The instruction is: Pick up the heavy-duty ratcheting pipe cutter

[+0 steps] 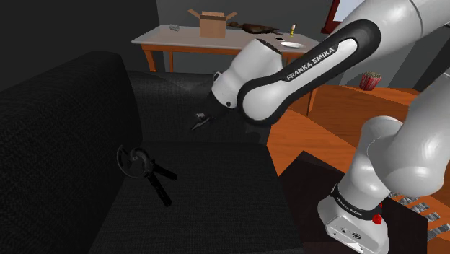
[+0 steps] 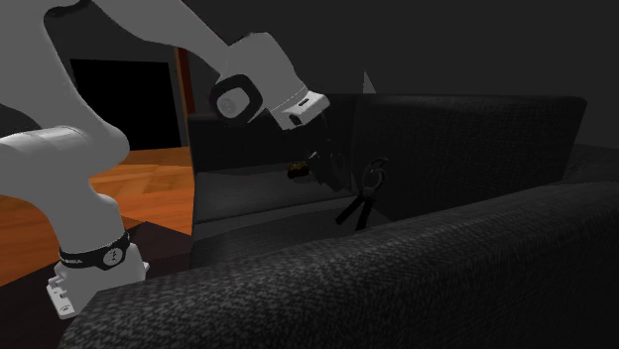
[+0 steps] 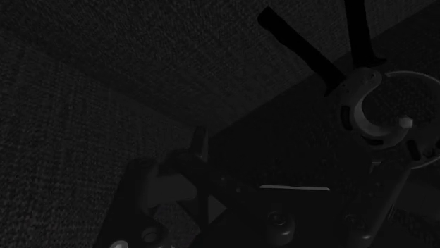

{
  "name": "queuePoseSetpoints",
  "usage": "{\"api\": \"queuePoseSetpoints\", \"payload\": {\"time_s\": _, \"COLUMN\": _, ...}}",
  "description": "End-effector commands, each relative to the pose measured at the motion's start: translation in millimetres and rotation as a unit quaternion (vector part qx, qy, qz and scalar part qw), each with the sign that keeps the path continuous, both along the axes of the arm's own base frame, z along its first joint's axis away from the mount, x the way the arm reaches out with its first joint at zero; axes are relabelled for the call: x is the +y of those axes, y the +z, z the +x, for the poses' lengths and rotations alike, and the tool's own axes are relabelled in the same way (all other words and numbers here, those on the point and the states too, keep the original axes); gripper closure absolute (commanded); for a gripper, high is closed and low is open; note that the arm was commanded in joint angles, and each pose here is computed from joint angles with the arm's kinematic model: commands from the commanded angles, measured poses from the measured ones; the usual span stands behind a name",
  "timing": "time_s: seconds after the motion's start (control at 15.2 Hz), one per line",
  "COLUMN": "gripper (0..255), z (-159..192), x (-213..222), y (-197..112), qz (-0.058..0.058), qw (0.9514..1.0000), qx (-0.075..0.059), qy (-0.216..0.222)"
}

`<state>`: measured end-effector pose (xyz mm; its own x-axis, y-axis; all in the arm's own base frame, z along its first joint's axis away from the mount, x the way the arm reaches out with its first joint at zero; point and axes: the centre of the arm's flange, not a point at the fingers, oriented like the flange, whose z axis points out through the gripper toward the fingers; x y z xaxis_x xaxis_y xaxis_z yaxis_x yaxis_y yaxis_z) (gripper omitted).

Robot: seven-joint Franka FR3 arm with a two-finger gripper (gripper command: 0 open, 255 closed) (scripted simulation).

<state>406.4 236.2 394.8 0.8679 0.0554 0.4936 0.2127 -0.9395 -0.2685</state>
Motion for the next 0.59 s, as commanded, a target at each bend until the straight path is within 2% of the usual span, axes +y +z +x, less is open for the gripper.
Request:
{"api": "queuePoseSetpoints", "payload": {"time_s": 0.0, "gripper": 0, "z": 8.4, "x": 20.6, "y": -13.9, "qz": 0.013, "qw": 0.9998, "qx": -0.011, "qy": 0.008}}
{"api": "queuePoseSetpoints", "payload": {"time_s": 0.53, "gripper": 0, "z": 33.1, "x": 99.9, "y": -56.6, "qz": 0.063, "qw": 0.9958, "qx": -0.050, "qy": 0.045}}
